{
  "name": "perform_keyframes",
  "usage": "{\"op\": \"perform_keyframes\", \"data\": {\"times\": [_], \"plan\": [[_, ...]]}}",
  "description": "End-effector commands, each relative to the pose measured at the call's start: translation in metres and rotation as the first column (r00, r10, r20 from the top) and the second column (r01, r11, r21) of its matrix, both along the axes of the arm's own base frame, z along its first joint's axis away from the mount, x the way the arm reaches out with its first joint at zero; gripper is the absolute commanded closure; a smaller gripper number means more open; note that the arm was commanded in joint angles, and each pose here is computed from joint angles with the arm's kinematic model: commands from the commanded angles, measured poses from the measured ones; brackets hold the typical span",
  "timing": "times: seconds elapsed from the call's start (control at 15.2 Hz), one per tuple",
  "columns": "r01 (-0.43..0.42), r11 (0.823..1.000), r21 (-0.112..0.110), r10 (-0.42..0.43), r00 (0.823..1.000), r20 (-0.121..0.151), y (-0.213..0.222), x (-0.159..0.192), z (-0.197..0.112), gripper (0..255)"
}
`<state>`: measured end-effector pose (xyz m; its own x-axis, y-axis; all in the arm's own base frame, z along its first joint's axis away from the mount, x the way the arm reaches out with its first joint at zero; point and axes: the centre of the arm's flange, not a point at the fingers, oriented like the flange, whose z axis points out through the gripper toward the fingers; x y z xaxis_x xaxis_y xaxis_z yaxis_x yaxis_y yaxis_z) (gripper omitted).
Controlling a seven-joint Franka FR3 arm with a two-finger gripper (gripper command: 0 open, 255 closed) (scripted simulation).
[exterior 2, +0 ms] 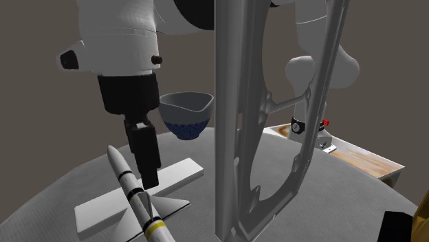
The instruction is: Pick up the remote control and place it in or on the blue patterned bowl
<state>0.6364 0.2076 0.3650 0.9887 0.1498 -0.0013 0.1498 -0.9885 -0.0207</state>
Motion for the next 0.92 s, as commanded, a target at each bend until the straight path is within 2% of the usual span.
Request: {"op": "perform_keyframes", "data": {"times": [0.0,0.4,0.86], "plan": [[-0.002,1.000,-0.001,0.002,1.000,0.000,0.005,0.004,-0.010,0],[-0.003,1.000,-0.001,0.003,1.000,0.000,0.006,0.004,-0.039,0],[-0.002,1.000,-0.001,0.002,1.000,0.000,0.006,0.004,-0.039,0]]}}
